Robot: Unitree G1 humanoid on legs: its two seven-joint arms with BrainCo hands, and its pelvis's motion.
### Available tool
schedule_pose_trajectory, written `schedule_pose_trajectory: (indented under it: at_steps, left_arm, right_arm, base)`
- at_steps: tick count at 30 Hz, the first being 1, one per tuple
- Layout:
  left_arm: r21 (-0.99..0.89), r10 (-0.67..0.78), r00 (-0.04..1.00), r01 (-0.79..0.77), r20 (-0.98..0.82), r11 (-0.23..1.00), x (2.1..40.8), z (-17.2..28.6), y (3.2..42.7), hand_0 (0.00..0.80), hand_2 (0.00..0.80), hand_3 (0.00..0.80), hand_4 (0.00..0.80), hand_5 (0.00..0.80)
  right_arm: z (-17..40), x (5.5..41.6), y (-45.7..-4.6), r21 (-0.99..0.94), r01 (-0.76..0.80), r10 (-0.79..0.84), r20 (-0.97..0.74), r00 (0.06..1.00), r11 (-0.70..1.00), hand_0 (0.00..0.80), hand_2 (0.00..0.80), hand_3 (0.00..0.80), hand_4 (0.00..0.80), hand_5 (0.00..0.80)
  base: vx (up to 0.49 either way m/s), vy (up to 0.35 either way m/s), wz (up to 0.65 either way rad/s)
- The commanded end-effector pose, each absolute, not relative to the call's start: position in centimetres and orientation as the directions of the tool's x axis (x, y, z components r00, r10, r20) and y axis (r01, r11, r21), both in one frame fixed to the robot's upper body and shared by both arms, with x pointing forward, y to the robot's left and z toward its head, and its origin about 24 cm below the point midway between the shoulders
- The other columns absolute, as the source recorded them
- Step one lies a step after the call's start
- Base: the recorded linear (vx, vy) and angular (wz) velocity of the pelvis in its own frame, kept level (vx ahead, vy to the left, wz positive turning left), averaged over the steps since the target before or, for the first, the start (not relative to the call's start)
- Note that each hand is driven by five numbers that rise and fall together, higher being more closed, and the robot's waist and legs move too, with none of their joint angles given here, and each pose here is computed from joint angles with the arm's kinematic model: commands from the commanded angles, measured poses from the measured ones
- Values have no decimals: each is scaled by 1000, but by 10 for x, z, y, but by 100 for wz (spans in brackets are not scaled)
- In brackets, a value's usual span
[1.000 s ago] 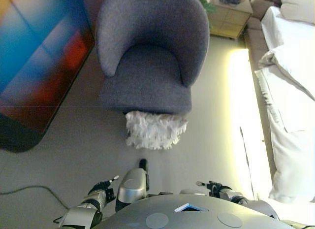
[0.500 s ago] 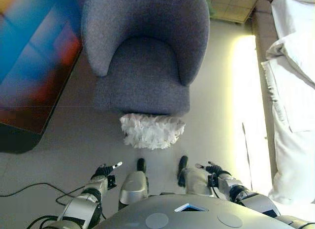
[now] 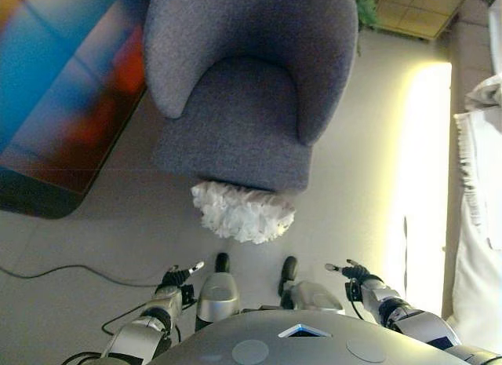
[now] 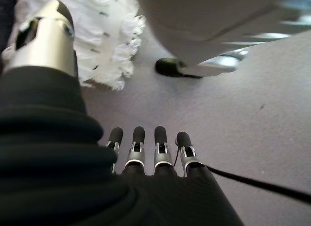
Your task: Pick up the cushion and take it to the sofa
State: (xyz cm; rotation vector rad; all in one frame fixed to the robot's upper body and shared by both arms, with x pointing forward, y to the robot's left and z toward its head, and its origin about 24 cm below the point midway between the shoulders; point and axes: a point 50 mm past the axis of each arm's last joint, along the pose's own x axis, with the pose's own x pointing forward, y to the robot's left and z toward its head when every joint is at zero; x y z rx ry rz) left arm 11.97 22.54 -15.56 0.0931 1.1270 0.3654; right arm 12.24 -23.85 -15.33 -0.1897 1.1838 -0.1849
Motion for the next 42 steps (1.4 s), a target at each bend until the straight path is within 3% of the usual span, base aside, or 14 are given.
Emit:
schedule_pose_trajectory:
  at_steps: [1, 7, 10, 15, 20, 25, 31, 42]
  left_arm:
    - [295, 401, 422, -295, -813, 909, 136, -148, 231, 0, 0, 0, 0, 0]
    - [324, 463, 457, -351, -759, 878, 151, -141, 235, 0, 0, 0, 0, 0]
    - [299, 463, 548, -366, -696, 881, 184, -125, 236, 0, 0, 0, 0, 0]
    - [306, 454, 690, -337, -563, 891, 242, -89, 236, 0, 0, 0, 0, 0]
    - [319, 438, 835, -337, -333, 886, 297, -37, 229, 0, 0, 0, 0, 0]
    - [303, 474, 865, -412, -167, 859, 325, 6, 243, 0, 0, 0, 0, 0]
    - [355, 412, 911, -385, -1, 852, 350, 50, 248, 0, 0, 0, 0, 0]
    - [366, 423, 904, -415, 61, 833, 363, 77, 258, 0, 0, 0, 0, 0]
  right_arm:
    - [-138, 156, -249, -292, 95, -302, -826, 476, 952, 0, 0, 0, 0, 0]
    - [-128, 175, -253, -349, 113, -351, -758, 550, 930, 0, 0, 0, 0, 0]
    - [-110, 207, -250, -368, 138, -365, -670, 647, 919, 0, 0, 0, 0, 0]
    - [-84, 246, -246, -376, 213, -403, -556, 726, 902, 0, 0, 0, 0, 0]
    - [-43, 292, -233, -414, 275, -433, -358, 827, 868, 0, 0, 0, 0, 0]
    - [-2, 321, -247, -442, 372, -496, -203, 844, 816, 0, 0, 0, 0, 0]
    - [51, 349, -267, -457, 428, -502, -46, 864, 779, 0, 0, 0, 0, 0]
    - [120, 373, -288, -509, 524, -533, 144, 834, 682, 0, 0, 0, 0, 0]
  base:
    - [59, 234, 35]
    - [77, 325, -9]
    - [-94, 427, -18]
    - [-60, 325, -2]
    - [-41, 138, 6]
    - [-26, 6, -3]
    - [-30, -40, -3]
    - [-12, 35, -8]
